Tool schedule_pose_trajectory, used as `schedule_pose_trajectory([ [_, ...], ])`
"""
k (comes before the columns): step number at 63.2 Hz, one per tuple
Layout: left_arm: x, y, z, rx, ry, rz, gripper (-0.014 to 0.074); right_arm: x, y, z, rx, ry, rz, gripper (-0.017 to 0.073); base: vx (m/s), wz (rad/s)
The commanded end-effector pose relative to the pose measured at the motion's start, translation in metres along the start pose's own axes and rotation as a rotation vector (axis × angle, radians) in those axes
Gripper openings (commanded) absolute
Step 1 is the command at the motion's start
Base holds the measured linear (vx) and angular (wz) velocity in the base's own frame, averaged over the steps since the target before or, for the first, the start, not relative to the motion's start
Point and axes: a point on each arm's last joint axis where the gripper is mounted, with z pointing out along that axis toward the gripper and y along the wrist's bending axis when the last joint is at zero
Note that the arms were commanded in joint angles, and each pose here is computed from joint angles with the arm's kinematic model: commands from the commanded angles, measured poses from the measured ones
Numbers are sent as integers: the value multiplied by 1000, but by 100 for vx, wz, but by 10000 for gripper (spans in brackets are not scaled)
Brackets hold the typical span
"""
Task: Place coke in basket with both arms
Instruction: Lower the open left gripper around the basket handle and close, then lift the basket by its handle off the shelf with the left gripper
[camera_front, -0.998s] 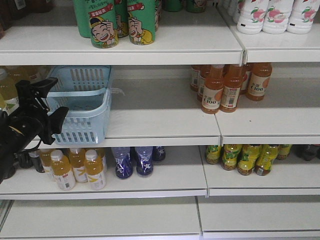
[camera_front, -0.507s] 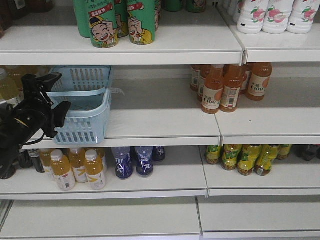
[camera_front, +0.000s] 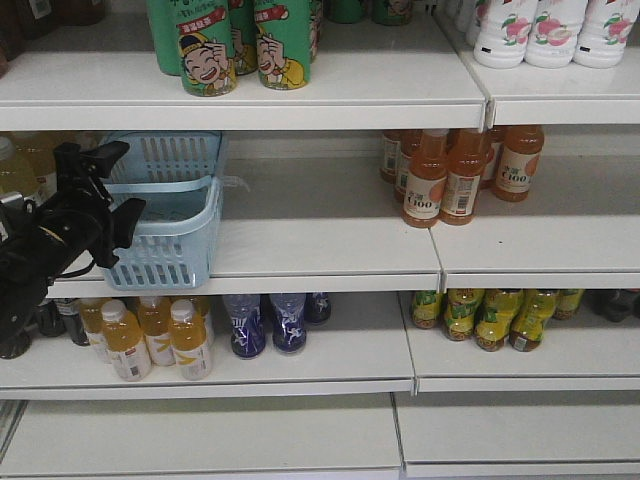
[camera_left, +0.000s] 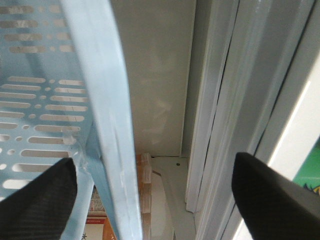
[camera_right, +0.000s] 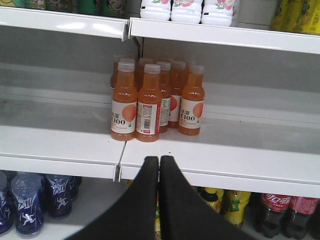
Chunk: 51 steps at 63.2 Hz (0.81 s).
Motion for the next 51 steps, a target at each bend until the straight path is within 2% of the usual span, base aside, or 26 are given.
schedule_pose_trajectory([
  [1, 1, -31, 0, 126, 7, 7, 578, -1, 2, 0, -10, -59, -21, -5, 0, 0],
  [14, 0, -31, 0, 133, -8, -5, 487, -1, 2, 0, -10, -59, -21, -5, 0, 0],
  [39, 0, -31, 0, 135, -9, 1, 137, -1, 2, 0, -10, -59, -21, -5, 0, 0],
  [51, 6, -36, -1, 189, 52, 33, 12, -1, 2, 0, -10, -59, -21, -5, 0, 0],
])
